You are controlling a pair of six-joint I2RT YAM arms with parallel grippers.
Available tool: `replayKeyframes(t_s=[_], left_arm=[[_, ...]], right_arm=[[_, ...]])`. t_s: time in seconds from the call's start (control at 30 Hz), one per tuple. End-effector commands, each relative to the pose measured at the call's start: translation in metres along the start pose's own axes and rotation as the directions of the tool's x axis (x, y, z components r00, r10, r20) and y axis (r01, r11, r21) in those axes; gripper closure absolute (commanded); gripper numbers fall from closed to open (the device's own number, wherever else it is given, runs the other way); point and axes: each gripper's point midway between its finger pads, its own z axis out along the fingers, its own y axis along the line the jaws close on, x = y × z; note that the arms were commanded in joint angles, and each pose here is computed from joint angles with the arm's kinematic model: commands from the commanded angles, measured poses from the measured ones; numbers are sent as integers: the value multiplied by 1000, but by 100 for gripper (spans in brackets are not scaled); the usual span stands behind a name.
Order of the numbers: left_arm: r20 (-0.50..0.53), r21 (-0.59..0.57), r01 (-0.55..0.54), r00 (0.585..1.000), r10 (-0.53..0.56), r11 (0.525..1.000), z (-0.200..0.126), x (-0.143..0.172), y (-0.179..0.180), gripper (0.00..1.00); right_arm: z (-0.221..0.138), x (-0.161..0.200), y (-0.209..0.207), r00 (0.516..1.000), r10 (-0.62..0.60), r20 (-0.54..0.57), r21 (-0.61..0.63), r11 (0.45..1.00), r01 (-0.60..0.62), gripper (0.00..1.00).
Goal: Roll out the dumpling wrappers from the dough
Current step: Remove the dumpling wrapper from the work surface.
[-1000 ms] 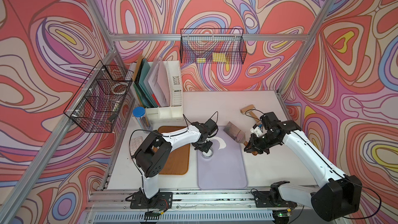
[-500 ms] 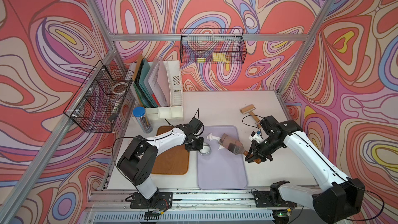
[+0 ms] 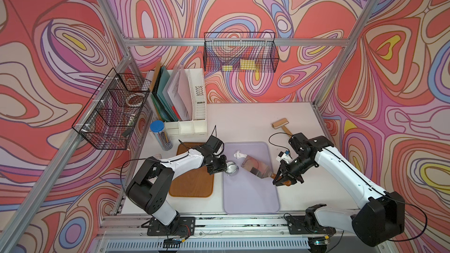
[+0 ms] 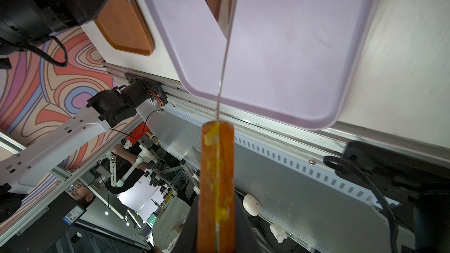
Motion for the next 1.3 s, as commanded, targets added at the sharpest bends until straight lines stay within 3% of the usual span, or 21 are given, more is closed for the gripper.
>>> replayKeyframes(t_s=[0.0, 0.1, 0.83, 1.27], left_arm=[[23, 75, 30, 999, -32, 997, -5, -5, -12, 100], [27, 75, 36, 999, -38, 997, -4, -5, -10, 100], [30, 38, 65, 997, -66, 997, 0, -6, -4, 100], [7, 87, 56, 998, -56, 995, 5, -1, -18, 100]], right_arm=[[3, 6, 3, 1000, -25, -17, -20, 999, 24, 100], [3, 9, 9, 999, -19, -26, -60, 998, 18, 100], [-15, 25, 11, 1000, -8, -5, -6, 1000, 8, 100], [-13, 21, 17, 1000, -15, -18, -40, 999, 14, 100]])
